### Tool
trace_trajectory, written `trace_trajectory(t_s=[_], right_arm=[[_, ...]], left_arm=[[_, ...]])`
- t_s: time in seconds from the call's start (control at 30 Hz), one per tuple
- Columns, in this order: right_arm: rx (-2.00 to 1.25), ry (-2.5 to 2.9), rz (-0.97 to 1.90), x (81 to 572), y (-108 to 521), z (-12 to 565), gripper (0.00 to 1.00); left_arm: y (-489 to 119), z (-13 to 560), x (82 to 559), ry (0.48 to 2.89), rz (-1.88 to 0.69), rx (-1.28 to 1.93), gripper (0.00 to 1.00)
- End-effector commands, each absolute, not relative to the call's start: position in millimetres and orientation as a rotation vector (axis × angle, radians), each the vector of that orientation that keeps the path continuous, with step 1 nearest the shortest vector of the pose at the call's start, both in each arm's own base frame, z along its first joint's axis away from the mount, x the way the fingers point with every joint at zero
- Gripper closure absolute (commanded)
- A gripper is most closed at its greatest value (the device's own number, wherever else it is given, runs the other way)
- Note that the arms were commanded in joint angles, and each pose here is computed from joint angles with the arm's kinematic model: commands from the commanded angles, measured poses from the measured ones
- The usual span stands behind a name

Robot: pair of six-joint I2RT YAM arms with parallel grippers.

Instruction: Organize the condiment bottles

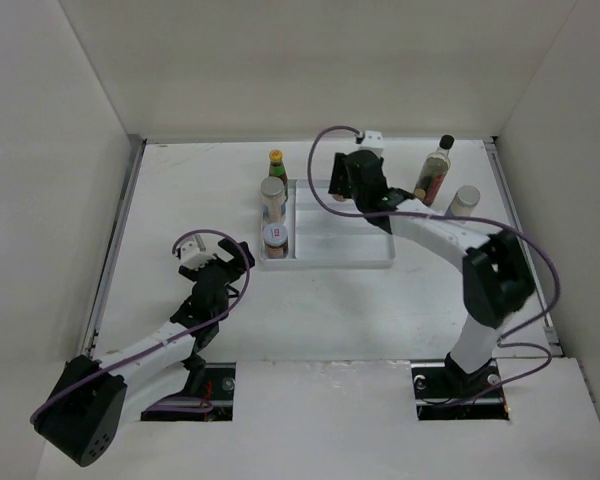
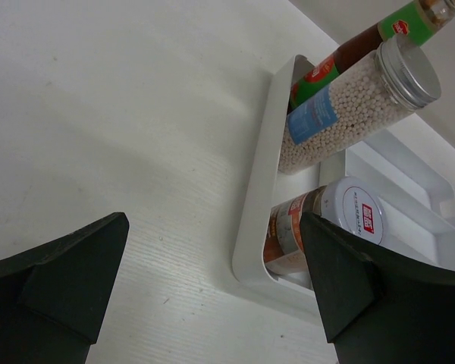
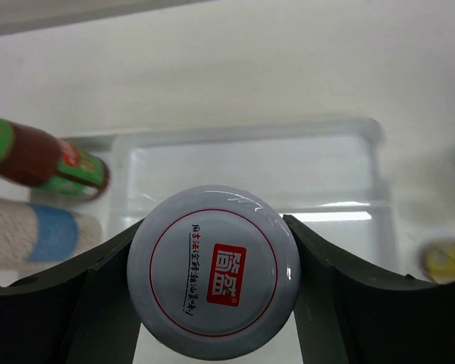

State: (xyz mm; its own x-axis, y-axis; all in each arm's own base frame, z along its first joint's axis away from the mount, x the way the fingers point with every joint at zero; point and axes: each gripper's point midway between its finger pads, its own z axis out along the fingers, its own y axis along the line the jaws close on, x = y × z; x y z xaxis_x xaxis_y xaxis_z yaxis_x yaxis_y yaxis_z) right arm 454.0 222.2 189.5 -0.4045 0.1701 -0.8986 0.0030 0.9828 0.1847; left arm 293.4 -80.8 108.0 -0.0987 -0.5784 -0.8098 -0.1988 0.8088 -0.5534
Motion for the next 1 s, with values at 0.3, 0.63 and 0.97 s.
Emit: trace_trajectory(t_s=[0.3,0.63,0.97], right_arm=[[0.038,1.843,0.378,550.5,317.6,211.4,0.45],[-0.013,1.953,0.342,545.1,338.4,153.0,0.38],[0.010,1.889,0.399,527.0,338.3,196.7,0.05]], left_arm=[[-88.2,118.4,295.1,1.630,-0.397,-0.618,0.00],[-87.0,116.1,297.0,1.637,-0.389,-0.620,0.00],[-87.4,116.1,297.1,1.638,-0.393,-0.619,0.00]])
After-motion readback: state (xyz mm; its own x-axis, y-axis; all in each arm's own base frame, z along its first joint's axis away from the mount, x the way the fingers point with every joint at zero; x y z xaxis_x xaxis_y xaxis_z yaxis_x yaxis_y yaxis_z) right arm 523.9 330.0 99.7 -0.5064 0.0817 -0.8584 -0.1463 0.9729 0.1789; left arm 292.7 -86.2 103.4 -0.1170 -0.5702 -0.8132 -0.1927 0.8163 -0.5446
